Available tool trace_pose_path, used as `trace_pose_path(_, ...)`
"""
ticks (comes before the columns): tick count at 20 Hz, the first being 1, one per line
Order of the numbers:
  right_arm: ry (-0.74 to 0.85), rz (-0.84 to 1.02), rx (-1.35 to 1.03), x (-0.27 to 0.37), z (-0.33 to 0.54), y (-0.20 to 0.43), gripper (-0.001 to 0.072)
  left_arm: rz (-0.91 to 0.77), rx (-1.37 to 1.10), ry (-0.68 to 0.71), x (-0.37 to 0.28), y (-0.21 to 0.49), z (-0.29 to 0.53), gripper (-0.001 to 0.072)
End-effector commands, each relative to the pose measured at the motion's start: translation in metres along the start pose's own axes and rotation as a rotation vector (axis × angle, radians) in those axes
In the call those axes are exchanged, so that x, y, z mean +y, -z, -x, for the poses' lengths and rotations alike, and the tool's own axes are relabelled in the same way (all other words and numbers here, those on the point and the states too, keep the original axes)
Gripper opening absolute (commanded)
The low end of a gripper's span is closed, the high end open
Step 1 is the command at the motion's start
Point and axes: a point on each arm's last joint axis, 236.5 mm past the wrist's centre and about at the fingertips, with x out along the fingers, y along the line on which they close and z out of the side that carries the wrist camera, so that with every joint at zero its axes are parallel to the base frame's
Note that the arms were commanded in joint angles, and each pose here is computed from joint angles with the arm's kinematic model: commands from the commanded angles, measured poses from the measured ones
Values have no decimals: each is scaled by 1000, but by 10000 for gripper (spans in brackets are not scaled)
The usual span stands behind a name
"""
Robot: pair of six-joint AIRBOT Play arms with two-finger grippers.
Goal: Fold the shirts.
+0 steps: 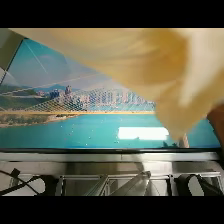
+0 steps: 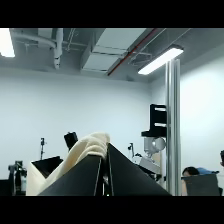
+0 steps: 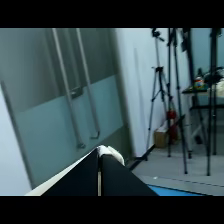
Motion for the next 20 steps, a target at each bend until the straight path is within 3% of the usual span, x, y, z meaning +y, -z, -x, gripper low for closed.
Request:
trace_pose_path(1,86,29,1,2,17,-17,16,-45,46,-142,-19,-4,-37,32)
trace_pose_path(3,54,-22,29,1,12,-9,16,-25,149,-289,-7,17,-42,32)
trace_pose_path(7,-8,-177,271,-13,10,53,16,117,410,-787,63,87,12,32)
trace_pose_path(8,15,-188,313,-19,13,68,15,157,391,-804,67,98,17,32)
trace_pose_path(11,117,-127,378,-22,28,94,14,352,238,-633,45,139,12,32)
trace_pose_path(12,154,-87,366,-20,31,89,13,381,180,-642,40,146,17,31)
trace_pose_path(15,177,16,308,-6,29,58,13,339,244,-927,47,162,60,33)
trace_pose_path(18,204,-15,274,-36,18,48,13,288,237,-1258,79,132,142,33)
trace_pose_path(20,164,-104,334,-78,-8,76,14,397,255,-1283,112,133,187,34)
